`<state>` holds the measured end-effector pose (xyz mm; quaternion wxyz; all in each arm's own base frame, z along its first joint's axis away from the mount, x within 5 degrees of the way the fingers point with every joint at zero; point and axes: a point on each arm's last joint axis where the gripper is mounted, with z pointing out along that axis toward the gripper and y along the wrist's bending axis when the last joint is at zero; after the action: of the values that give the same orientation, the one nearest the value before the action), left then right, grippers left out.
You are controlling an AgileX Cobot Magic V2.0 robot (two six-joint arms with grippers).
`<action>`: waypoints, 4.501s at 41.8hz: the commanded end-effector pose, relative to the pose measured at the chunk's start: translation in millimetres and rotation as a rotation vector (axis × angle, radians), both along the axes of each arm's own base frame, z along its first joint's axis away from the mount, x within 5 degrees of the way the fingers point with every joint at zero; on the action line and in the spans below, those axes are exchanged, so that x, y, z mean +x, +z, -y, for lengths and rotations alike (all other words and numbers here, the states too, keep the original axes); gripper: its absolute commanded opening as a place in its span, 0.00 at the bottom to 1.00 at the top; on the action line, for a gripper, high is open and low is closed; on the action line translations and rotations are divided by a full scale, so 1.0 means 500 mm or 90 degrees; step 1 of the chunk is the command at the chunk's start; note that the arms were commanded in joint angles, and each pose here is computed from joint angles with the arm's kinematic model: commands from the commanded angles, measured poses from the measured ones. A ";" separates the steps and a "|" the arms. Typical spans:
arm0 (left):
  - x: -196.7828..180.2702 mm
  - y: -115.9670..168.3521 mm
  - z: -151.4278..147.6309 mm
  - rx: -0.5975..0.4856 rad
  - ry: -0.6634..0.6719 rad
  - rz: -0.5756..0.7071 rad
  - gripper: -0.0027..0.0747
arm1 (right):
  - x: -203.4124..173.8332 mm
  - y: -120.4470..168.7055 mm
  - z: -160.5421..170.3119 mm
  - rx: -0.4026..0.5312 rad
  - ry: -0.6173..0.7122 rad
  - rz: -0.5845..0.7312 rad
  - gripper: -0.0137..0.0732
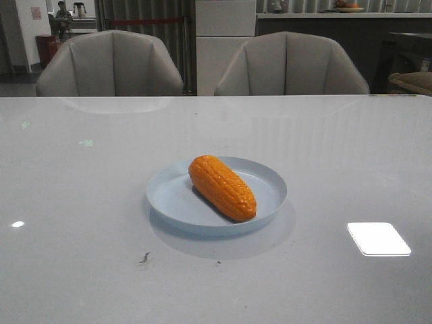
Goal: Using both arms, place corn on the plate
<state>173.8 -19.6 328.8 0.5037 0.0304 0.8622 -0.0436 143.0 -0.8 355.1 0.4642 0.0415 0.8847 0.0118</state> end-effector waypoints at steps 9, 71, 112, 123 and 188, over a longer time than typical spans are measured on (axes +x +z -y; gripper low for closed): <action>0.004 0.032 0.000 -0.016 0.005 0.062 0.23 | -0.008 0.012 0.003 -0.010 -0.003 0.043 0.84; -0.209 -0.157 -0.034 -0.021 0.047 0.437 0.15 | -0.008 0.012 0.003 -0.010 -0.003 0.043 0.84; -0.229 -0.235 -0.034 -0.021 0.047 0.376 0.15 | -0.007 0.012 0.010 -0.054 -0.006 0.047 0.84; -0.229 -0.235 -0.034 -0.021 0.047 0.376 0.15 | -0.043 -0.051 0.003 -0.040 0.012 0.193 0.34; -0.229 -0.235 -0.034 -0.021 0.047 0.375 0.15 | -0.177 -0.301 -0.005 0.070 0.009 0.408 0.22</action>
<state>58.0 -2.6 206.0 0.7131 0.0084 0.7007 -0.0230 56.3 2.3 188.9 0.6684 0.0567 0.7379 0.0740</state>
